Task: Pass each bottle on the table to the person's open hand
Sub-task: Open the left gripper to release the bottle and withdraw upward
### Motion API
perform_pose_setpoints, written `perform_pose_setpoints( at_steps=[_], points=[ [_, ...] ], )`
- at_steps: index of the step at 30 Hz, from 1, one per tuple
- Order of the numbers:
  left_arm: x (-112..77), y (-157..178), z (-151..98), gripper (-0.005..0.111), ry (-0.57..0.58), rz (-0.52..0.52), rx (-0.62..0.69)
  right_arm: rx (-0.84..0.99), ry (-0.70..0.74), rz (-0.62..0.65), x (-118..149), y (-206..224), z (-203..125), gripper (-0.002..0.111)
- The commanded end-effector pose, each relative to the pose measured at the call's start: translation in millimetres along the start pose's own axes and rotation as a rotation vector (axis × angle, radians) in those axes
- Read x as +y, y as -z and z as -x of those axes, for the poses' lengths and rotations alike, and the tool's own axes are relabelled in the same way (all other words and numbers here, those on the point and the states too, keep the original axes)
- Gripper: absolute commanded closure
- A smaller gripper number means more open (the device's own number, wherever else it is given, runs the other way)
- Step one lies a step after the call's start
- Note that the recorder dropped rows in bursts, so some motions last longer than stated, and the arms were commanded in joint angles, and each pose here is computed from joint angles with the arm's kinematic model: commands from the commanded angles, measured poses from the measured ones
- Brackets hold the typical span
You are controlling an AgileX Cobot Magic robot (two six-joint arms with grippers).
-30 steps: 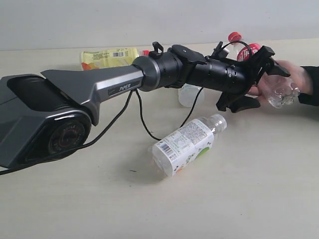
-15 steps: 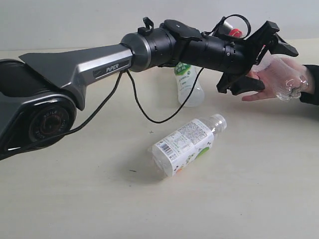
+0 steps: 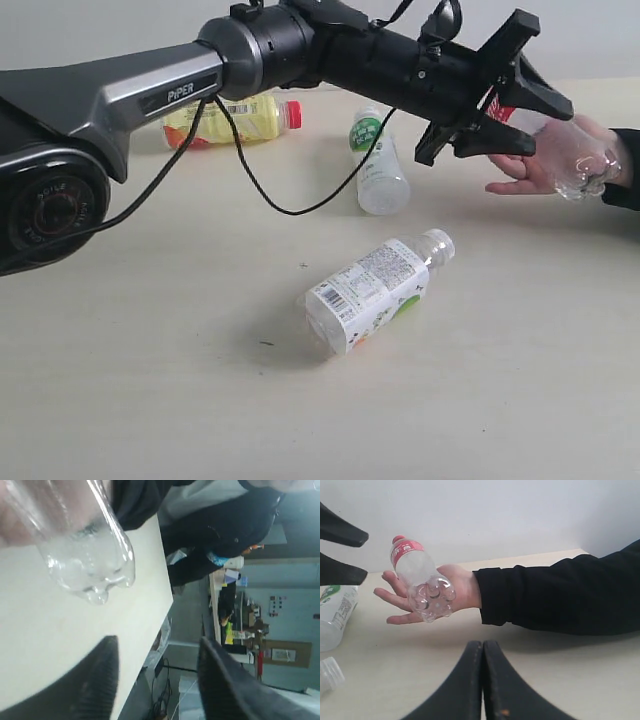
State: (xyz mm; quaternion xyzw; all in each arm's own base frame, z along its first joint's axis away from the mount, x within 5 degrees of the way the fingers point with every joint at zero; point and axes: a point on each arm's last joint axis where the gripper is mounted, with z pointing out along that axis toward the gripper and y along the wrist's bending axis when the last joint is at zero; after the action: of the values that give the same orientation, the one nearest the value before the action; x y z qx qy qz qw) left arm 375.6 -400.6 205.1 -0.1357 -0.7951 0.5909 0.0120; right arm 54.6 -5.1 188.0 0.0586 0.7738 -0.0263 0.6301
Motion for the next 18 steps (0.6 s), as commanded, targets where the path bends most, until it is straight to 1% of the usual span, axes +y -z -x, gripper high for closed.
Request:
perform_pose_setpoints(
  at_steps=[1,2,7,8,14,18],
  points=[
    [-14.2,20.7,-2.6,0.095,-0.091,-0.026,0.083,-0.006,0.002,-0.008,-0.5,0.0,-0.8,0.108],
    [-17.1,25.2,-3.0,0.106,-0.112,-0.033,0.097,-0.006,0.002,-0.008,-0.5,0.0,-0.8,0.108],
    [-27.0,46.4,3.8,0.107,-0.24,-0.043,0.069,-0.006,0.002,-0.008,-0.5,0.0,-0.8,0.108],
    [-29.7,50.7,4.5,0.107,-0.263,-0.027,0.065,-0.006,0.002,-0.008,-0.5,0.0,-0.8,0.108],
    [-36.0,65.1,1.9,0.107,-0.428,0.168,0.092,-0.006,0.002,-0.008,-0.5,0.0,-0.8,0.108],
    [-48.2,73.7,1.2,0.107,-0.529,0.181,0.084,-0.006,0.002,-0.008,-0.5,0.0,-0.8,0.108]
  ],
)
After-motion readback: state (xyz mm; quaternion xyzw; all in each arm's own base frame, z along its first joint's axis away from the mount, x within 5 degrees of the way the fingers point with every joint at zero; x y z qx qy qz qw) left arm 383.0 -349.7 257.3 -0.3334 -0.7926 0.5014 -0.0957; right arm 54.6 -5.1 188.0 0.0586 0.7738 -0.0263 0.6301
